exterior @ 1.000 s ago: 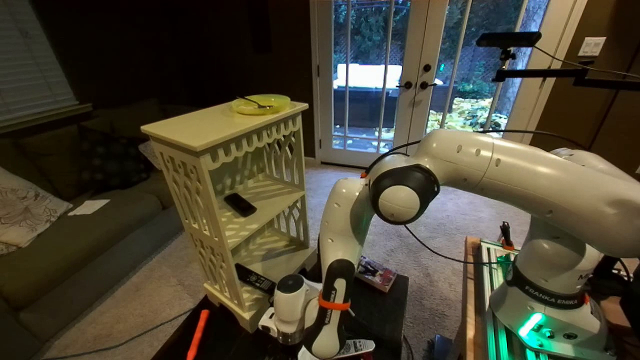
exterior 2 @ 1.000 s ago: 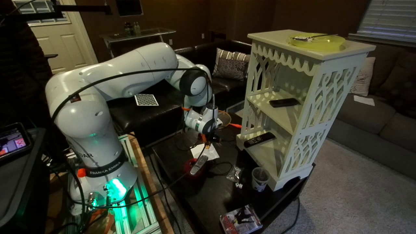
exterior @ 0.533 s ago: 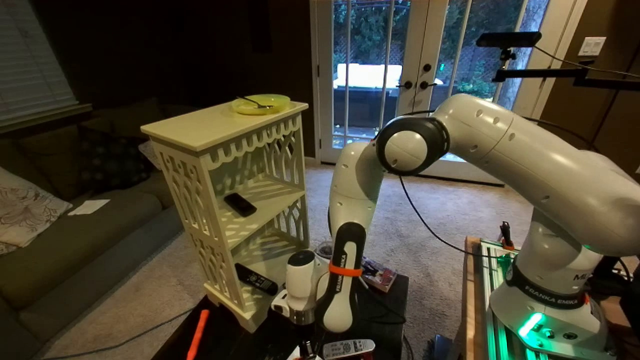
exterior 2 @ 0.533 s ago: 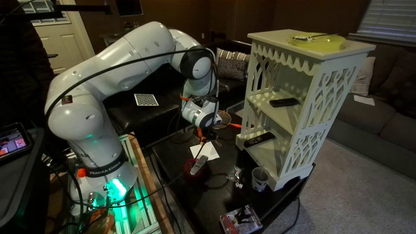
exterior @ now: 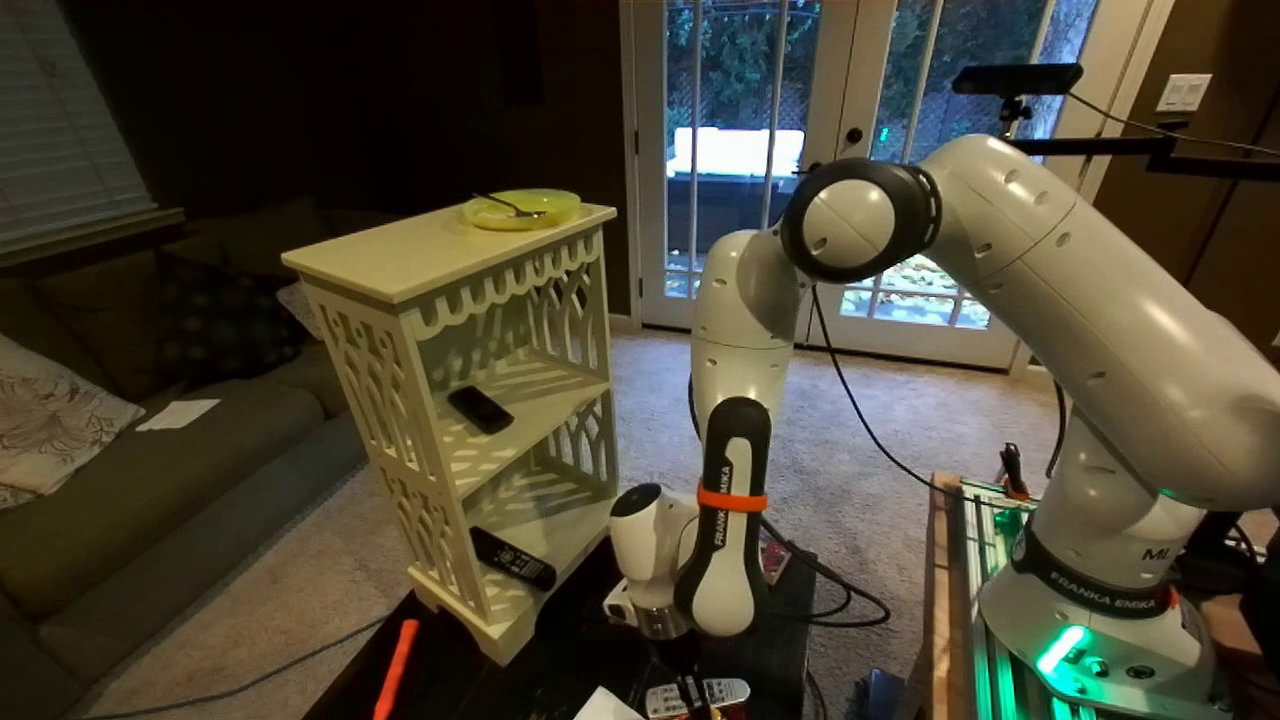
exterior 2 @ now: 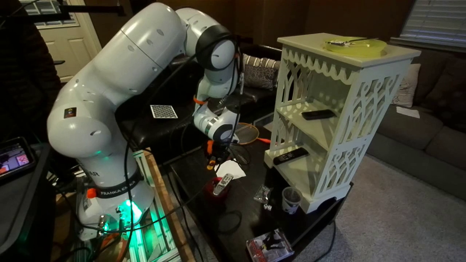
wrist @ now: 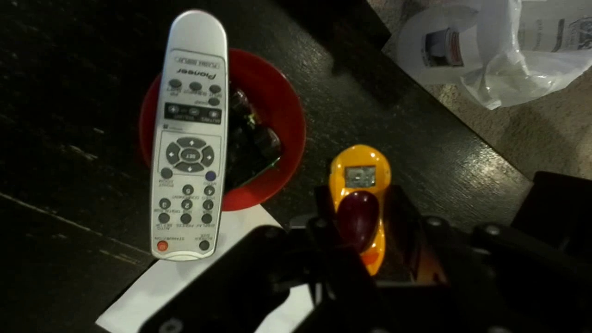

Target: Put the red and yellow object inside the red cup on the left.

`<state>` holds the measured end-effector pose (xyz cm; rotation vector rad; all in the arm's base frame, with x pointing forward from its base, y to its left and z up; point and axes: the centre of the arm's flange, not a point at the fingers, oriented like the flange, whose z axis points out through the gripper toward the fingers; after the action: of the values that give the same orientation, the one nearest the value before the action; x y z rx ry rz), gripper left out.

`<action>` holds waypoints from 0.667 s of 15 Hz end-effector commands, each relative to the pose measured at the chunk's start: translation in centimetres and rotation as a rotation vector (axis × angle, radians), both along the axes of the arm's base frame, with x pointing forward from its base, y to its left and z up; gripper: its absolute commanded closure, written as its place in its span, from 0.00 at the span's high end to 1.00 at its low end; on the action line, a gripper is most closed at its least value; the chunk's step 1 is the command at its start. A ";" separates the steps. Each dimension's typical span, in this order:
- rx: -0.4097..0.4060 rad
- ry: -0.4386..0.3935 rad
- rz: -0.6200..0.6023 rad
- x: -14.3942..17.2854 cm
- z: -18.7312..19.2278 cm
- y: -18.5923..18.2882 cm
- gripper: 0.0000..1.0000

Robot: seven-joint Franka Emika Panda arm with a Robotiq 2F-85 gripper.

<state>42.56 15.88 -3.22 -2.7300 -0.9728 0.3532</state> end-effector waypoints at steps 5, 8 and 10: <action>-0.004 0.059 0.006 -0.7 -0.9 -0.5 0.08; -0.026 0.129 0.019 -1.5 -2.2 -0.9 0.08; -0.049 0.137 0.017 -1.4 -3.1 -1.0 0.08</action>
<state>40.72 14.82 -4.87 -2.6977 -0.9618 0.5131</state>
